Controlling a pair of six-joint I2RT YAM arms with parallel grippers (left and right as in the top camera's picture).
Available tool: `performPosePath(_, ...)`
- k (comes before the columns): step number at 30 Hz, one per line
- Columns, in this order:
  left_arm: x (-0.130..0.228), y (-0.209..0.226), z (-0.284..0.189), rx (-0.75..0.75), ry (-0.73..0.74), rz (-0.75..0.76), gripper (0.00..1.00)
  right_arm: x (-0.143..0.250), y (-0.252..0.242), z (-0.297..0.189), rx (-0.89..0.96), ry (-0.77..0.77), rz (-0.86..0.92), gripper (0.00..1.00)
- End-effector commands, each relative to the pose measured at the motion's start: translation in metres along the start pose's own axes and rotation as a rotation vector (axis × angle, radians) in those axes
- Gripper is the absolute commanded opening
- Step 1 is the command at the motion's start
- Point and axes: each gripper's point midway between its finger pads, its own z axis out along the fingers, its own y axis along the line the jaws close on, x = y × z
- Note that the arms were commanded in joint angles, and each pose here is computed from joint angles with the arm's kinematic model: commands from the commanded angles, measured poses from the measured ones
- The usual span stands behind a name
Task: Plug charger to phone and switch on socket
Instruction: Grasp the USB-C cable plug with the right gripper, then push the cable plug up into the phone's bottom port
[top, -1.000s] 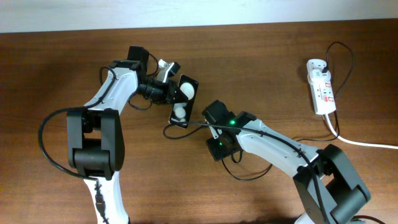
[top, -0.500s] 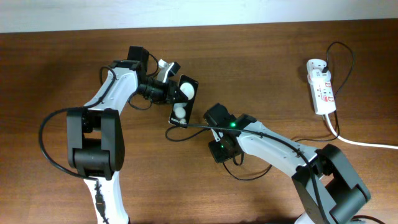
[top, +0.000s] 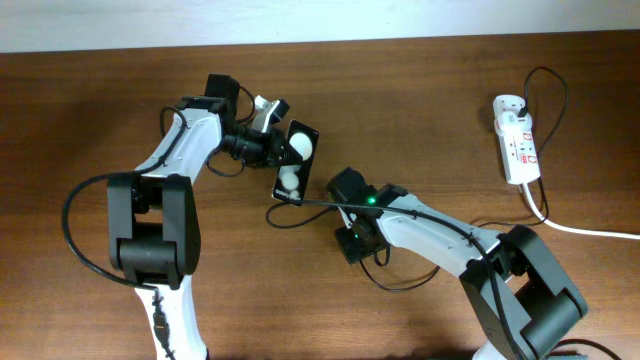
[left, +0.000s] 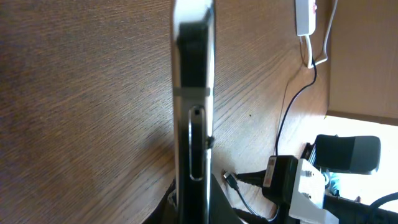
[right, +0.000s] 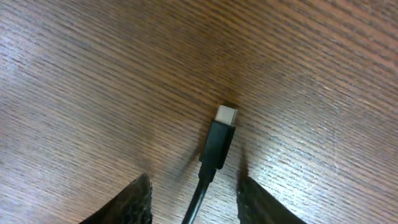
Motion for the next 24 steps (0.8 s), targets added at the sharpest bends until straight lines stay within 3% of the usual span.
performPosePath(1, -0.003, -0.016, -0.007, 0.042, -0.020, 0.012, 0.00, -0.002, -0.011, 0.001, 0.019, -0.001, 0.066, 0.47)
performPosePath(3, -0.003, -0.016, -0.007, 0.042, -0.020, 0.012, 0.00, -0.004, -0.017, 0.000, 0.003, 0.000, 0.112, 0.42)
performPosePath(5, -0.003, -0.016, -0.007, 0.042, -0.021, 0.011, 0.00, -0.004, -0.017, 0.000, -0.019, 0.005, 0.125, 0.29)
performPosePath(10, -0.003, -0.016, -0.007, 0.042, -0.021, 0.011, 0.00, -0.004, -0.015, 0.000, -0.029, 0.007, 0.124, 0.28)
performPosePath(14, -0.003, -0.016, -0.007, 0.043, -0.021, 0.011, 0.00, -0.005, -0.012, -0.005, -0.046, 0.020, 0.125, 0.05)
performPosePath(18, -0.005, -0.018, -0.010, 0.067, -0.032, 0.010, 0.00, -0.014, -0.003, -0.026, -0.084, -0.006, 0.114, 0.04)
performPosePath(22, -0.005, -0.035, -0.012, 0.175, -0.043, 0.005, 0.00, -0.019, 0.050, -0.093, -0.394, -0.136, -0.057, 0.04)
performPosePath(24, -0.003, -0.040, -0.017, 0.259, -0.060, -0.011, 0.00, -0.019, 0.060, -0.117, -0.450, -0.190, -0.086, 0.04)
